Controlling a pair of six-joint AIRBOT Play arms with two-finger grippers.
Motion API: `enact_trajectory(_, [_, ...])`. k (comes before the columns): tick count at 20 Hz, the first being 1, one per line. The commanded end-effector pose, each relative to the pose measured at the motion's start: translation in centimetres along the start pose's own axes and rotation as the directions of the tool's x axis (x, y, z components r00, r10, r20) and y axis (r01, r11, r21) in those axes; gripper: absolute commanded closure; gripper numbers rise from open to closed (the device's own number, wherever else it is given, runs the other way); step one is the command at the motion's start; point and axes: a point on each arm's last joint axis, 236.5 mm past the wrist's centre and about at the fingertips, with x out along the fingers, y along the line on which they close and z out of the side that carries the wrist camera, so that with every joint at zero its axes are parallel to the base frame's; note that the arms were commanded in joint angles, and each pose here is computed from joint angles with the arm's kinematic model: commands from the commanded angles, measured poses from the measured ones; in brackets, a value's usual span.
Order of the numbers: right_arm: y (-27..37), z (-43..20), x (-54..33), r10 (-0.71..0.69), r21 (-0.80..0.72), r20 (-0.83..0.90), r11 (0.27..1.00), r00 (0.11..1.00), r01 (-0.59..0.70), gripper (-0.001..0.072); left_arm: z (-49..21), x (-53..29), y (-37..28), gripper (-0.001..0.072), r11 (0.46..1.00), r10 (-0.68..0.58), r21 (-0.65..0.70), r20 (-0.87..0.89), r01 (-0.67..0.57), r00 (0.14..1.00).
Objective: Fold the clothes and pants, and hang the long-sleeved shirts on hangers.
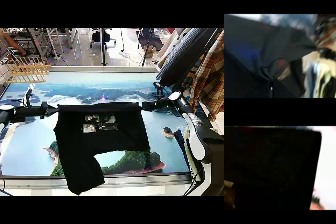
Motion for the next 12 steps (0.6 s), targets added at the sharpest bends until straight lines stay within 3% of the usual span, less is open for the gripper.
enact_trajectory(1, [1.3,-5.2,0.1,0.061,0.065,-0.214,0.997,0.975,-0.048,0.061,-4.2,-1.8,4.3,0.0601,0.986,0.147,-0.051,-0.177,-0.158,0.973])
enact_trajectory(2, [1.3,-5.6,0.1,0.065,0.074,-0.227,0.996,0.972,-0.049,0.0354,-4.8,-2.0,4.4,0.0315,0.985,0.153,-0.047,-0.201,-0.166,0.967])
enact_trajectory(3, [1.4,-6.4,-0.3,0.072,0.081,-0.26,0.995,0.963,-0.052,0.0246,-5.6,-2.1,4.0,0.0227,0.984,0.136,-0.08,-0.235,-0.159,0.963])
enact_trajectory(4, [1.4,-7.8,-1.1,0.083,0.097,-0.317,0.994,0.945,-0.055,0.0272,-7.1,-2.6,3.9,0.0241,0.976,0.132,-0.125,-0.299,-0.176,0.945])
enact_trajectory(6, [1.4,-11.7,-3.2,0.149,0.169,-0.438,0.982,0.886,-0.082,0.0275,-10.9,-4.4,4.9,0.0356,0.949,0.199,-0.138,-0.437,-0.284,0.877])
enact_trajectory(9, [1.1,-16.2,-5.3,0.199,0.254,-0.474,0.964,0.858,-0.084,0.0287,-15.5,-5.2,3.9,0.0356,0.935,0.245,-0.13,-0.442,-0.331,0.863])
enact_trajectory(12, [0.6,-19.5,-5.9,0.187,0.239,-0.468,0.968,0.864,-0.08,0.0288,-20.8,-5.6,3.0,0.0345,0.921,0.289,-0.138,-0.39,-0.365,0.875])
